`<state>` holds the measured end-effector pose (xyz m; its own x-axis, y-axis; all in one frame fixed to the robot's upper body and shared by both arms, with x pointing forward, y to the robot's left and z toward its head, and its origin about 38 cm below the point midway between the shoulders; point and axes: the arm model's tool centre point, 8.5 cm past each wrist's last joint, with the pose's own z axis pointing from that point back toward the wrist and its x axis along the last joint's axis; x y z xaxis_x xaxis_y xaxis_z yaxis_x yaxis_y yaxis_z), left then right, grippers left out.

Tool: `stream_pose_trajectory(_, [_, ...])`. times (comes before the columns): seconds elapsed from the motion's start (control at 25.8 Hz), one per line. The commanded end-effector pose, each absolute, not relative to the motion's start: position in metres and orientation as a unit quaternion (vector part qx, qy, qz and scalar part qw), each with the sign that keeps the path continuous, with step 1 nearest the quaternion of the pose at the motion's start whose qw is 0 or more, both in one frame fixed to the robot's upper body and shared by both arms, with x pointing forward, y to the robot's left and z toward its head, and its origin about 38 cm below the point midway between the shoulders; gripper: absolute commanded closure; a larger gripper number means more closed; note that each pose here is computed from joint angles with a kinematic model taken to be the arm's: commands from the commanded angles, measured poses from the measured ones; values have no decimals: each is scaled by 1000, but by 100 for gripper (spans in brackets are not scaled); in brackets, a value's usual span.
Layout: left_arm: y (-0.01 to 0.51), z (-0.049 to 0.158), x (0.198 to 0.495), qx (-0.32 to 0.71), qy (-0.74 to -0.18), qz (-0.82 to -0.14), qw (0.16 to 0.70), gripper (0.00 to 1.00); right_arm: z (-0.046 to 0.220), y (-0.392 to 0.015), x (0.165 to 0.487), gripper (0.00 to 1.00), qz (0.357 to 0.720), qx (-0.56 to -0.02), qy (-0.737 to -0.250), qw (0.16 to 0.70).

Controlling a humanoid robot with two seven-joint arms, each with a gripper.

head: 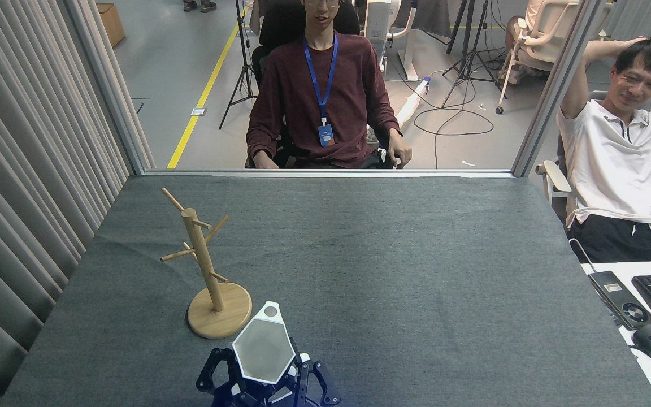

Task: Hang cup on storage rack
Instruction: 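Grasp the cup with the left gripper and release the right gripper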

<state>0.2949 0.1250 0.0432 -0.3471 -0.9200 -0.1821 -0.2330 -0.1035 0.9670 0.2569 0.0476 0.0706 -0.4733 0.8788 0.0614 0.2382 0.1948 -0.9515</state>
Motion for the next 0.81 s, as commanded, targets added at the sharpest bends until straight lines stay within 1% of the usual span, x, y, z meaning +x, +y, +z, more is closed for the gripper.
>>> stream_pose_trajectory(0.0, [125, 41, 295, 481, -595, -567, 306, 57, 71, 56, 252, 28, 508, -360, -722, 302])
stream_pose_trajectory(0.04, [125, 40, 295, 480, -593, -569, 306, 66, 71, 56, 252, 28, 507, -360, -723, 302])
stream_pose_trajectory(0.08, [125, 40, 295, 480, -592, -569, 308, 69, 71, 56, 252, 28, 507, -360, -723, 302])
stream_pose_trajectory(0.19, [128, 38, 295, 483, -588, -570, 310, 70, 73, 56, 252, 26, 505, -360, -724, 302])
stream_pose_trajectory(0.23, [128, 38, 295, 484, -587, -570, 311, 70, 74, 56, 253, 21, 502, -359, -726, 303])
stream_pose_trajectory(0.27, [128, 38, 296, 486, -586, -569, 311, 71, 75, 55, 253, 10, 499, -358, -728, 304])
stream_pose_trajectory(0.31, [128, 38, 295, 486, -586, -569, 312, 71, 76, 55, 253, 3, 497, -358, -729, 304])
stream_pose_trajectory(0.43, [128, 37, 294, 486, -585, -570, 312, 75, 80, 55, 253, 3, 492, -359, -734, 300])
stream_pose_trajectory(0.58, [130, 38, 294, 490, -582, -569, 312, 74, 87, 53, 253, 2, 485, -364, -739, 293])
stream_pose_trajectory(0.77, [134, 37, 295, 492, -579, -570, 312, 73, 110, 41, 249, 2, 448, -384, -754, 291])
